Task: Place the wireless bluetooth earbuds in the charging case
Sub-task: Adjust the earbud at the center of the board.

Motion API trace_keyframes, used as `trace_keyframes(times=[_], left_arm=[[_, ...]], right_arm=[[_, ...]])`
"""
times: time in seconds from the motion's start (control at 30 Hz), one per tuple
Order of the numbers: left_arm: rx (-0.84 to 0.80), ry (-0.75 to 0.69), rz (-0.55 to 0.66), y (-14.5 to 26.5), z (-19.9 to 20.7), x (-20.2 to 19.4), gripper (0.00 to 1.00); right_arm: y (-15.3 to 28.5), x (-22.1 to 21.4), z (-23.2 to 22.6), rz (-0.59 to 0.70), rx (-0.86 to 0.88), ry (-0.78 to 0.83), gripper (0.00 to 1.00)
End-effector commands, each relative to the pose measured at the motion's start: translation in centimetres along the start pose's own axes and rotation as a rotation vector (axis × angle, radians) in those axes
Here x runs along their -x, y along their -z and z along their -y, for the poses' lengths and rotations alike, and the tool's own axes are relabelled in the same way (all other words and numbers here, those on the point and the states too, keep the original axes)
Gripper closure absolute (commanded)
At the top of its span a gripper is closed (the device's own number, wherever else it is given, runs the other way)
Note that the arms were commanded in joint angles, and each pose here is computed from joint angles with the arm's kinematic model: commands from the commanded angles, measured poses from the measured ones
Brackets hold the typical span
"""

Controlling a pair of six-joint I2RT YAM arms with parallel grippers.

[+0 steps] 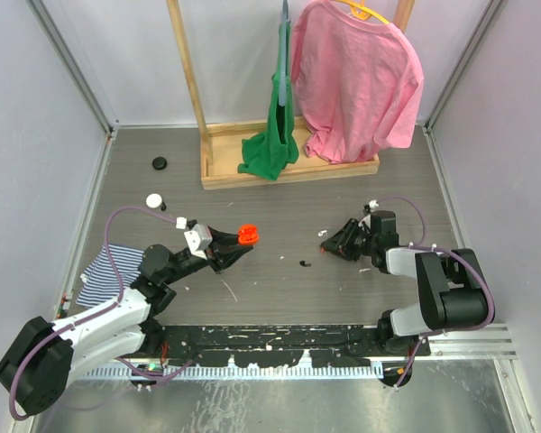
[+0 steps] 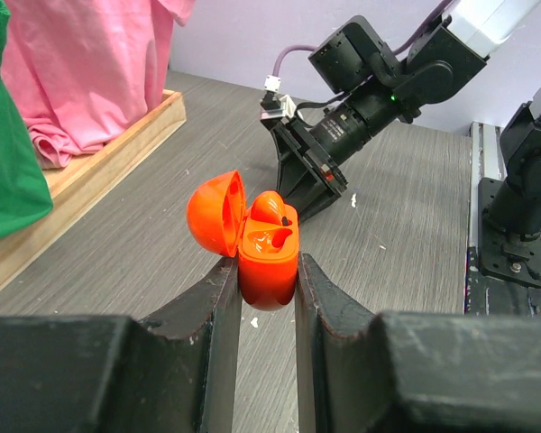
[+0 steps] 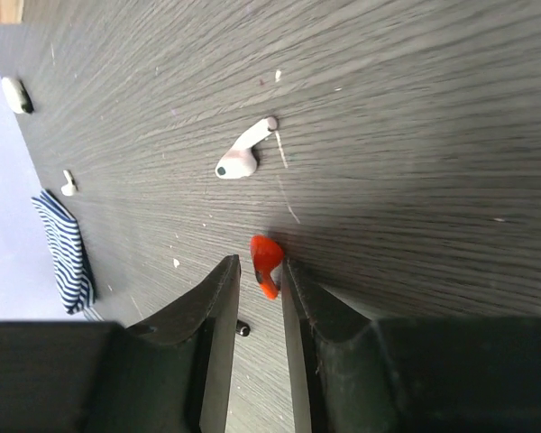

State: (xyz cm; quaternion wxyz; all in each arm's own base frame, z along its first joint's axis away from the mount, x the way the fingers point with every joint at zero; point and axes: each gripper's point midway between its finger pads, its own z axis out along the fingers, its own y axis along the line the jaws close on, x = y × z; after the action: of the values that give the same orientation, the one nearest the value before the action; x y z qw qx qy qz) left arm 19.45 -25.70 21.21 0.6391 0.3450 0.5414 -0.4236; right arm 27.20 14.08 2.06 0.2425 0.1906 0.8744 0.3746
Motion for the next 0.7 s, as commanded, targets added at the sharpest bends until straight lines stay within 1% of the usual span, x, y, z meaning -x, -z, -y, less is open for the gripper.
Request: trace_keyframes(times=[0.0,0.17,0.3,0.43,0.5,0.67], left_arm=[[-0.007,-0.047,0.078,-0.7,0.0,3.0,1.0],[-0.006,-0.047,0.077,-0.7,0.0,3.0,1.0],[-0.005,-0.048,0.078,-0.7,0.0,3.0,1.0],[-0.006,-0.046,0.078,-0.7,0.0,3.0,1.0],[-0.006,-0.047,0.076,-0.7,0.0,3.0,1.0],[-0.007,-0.046,0.076,-0.7,0.0,2.9,1.0]], right_arm=[[0.9,-0.7,3.2,0.002,-0.1,-0.085,0.67],[1.5,-0.3,4.6,0.026,-0.181,-0.097,0.69],[2.0,0.4,3.9,0.035,-0.181,-0.048,0.67],[3.0,1.9,1.8,0.071,-0.164,0.046,0.63],[3.4,2.3,0.7,0.074,-0.174,0.102,0.6],[3.7,3.0,-1.7,0.075,-0.27,0.248,0.52]])
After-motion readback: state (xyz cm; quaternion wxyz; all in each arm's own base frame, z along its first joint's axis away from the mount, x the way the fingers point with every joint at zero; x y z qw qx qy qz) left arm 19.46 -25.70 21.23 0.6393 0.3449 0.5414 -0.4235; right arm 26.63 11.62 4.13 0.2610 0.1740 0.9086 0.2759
